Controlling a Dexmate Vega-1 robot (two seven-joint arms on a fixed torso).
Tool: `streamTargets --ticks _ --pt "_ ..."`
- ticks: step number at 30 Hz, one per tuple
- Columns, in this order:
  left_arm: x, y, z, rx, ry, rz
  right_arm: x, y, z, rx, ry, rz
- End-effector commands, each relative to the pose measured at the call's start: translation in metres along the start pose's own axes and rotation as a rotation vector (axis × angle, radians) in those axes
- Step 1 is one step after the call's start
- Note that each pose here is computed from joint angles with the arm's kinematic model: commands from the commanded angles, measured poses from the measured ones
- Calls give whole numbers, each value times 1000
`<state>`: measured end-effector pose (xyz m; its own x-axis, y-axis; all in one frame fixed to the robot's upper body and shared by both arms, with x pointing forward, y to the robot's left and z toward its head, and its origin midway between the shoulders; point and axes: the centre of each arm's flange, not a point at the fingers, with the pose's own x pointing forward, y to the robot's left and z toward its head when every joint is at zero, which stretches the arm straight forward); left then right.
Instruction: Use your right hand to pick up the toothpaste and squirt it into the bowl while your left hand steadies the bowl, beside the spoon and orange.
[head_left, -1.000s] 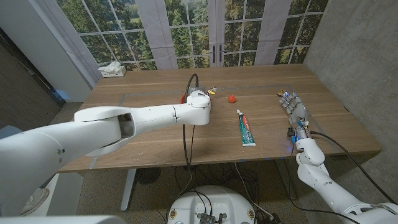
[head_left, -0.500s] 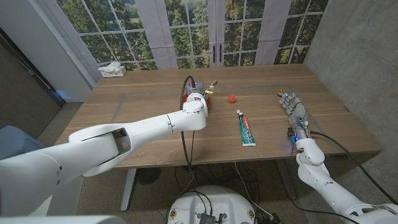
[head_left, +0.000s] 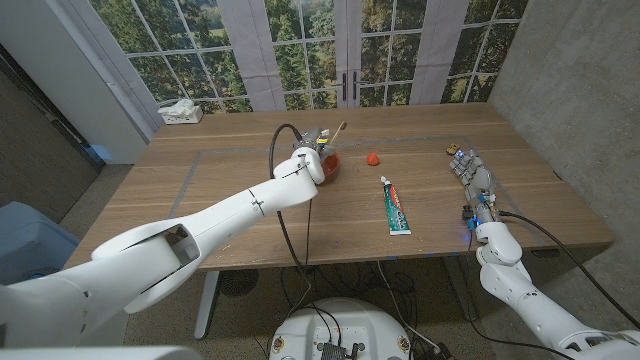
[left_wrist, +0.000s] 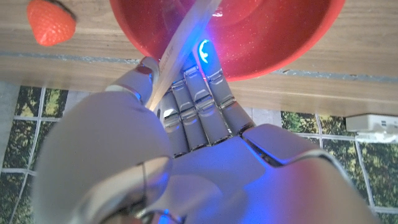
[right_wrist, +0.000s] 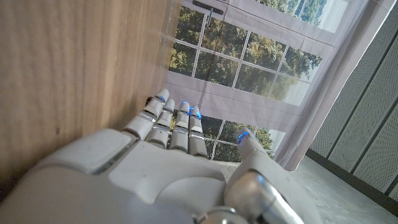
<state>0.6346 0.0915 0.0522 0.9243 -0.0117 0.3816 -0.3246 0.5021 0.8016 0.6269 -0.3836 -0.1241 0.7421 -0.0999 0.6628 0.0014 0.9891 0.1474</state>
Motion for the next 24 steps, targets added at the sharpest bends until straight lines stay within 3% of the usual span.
streamTargets --ticks 1,24 --pt "-5 20 -13 -218 -32 -55 -2 10 11 -46 -18 3" --pt "-16 35 -28 -402 -101 -117 -20 38 44 -237 -36 15"
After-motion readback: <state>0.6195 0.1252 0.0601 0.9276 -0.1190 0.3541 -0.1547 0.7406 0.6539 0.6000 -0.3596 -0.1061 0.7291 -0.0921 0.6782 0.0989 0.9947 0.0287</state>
